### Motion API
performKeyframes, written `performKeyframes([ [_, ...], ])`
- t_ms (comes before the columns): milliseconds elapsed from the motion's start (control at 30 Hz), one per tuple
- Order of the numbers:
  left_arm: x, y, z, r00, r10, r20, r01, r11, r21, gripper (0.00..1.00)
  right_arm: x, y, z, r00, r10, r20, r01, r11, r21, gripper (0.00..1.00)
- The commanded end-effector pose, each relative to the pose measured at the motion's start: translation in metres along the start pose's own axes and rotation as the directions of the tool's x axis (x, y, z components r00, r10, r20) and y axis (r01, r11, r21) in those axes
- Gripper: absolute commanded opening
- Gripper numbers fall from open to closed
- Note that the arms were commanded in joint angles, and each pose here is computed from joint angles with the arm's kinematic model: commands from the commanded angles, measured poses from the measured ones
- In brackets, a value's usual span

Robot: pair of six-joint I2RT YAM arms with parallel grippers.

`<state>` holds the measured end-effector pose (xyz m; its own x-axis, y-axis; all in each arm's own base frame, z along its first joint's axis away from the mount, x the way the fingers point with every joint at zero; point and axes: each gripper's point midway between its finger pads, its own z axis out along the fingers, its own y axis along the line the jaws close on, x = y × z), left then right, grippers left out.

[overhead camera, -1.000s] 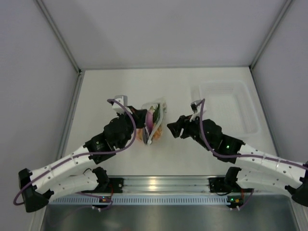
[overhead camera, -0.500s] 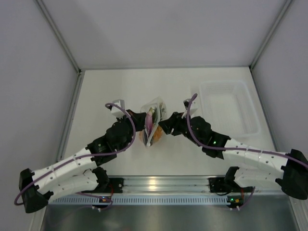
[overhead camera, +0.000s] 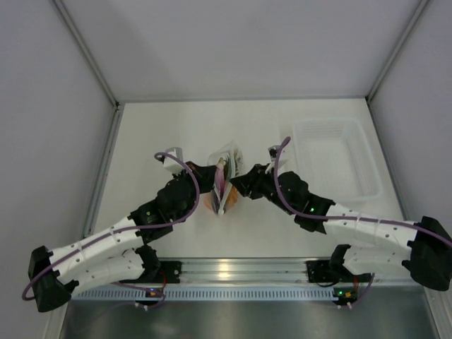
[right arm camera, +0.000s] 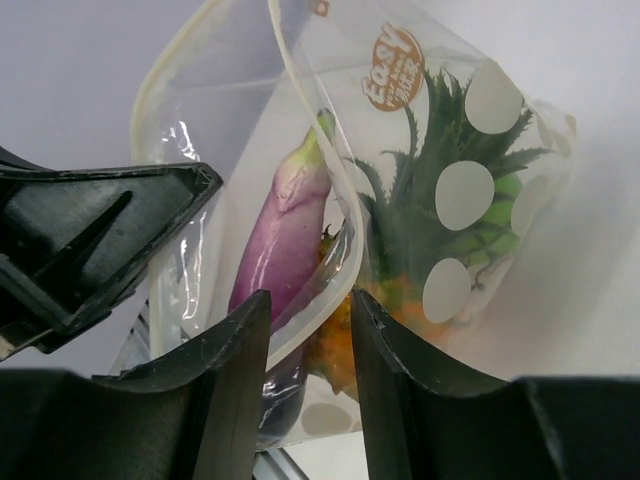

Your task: Open the zip-top bag and remove the fake food

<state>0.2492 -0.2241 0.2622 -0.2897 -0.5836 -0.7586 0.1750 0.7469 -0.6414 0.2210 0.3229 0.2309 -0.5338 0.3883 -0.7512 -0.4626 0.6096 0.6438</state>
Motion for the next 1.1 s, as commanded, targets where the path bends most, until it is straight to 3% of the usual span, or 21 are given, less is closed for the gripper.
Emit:
performKeyframes([
  [0,-0.011,-0.014,0.000,0.998,-0.060,0.034,0.058,0.997,0.046,0.00,-0.002,0.015,0.012,0.999,0.044,0.018,-0.043,0.998,-0.048,0.40],
  [533,-0.007,-0.021,-0.003,0.998,-0.067,0.007,0.066,0.993,0.096,0.00,0.004,0.021,0.036,0.994,0.105,0.035,-0.103,0.993,-0.053,0.39],
  [633,-0.007,-0.019,-0.004,0.998,-0.057,0.013,0.055,0.994,0.094,0.00,0.000,0.018,0.040,0.996,0.076,0.057,-0.074,0.997,-0.027,0.22],
  [667,-0.009,-0.017,-0.004,0.998,-0.053,0.019,0.051,0.995,0.089,0.00,0.000,0.016,0.041,0.997,0.061,0.053,-0.060,0.998,-0.015,0.10],
  [733,-0.012,-0.015,-0.005,0.998,-0.043,0.037,0.040,0.996,0.079,0.00,0.000,0.010,0.039,0.998,0.029,0.055,-0.030,0.999,0.013,0.04],
  [900,-0.020,0.001,-0.005,0.996,-0.002,0.091,0.001,1.000,0.017,0.00,-0.002,-0.013,0.017,0.998,-0.026,0.062,0.020,0.996,0.090,0.00],
  [1067,-0.024,0.014,-0.003,0.991,0.041,0.126,-0.035,0.998,-0.046,0.00,-0.009,-0.026,-0.013,0.986,-0.167,-0.006,0.166,0.974,0.157,0.00],
])
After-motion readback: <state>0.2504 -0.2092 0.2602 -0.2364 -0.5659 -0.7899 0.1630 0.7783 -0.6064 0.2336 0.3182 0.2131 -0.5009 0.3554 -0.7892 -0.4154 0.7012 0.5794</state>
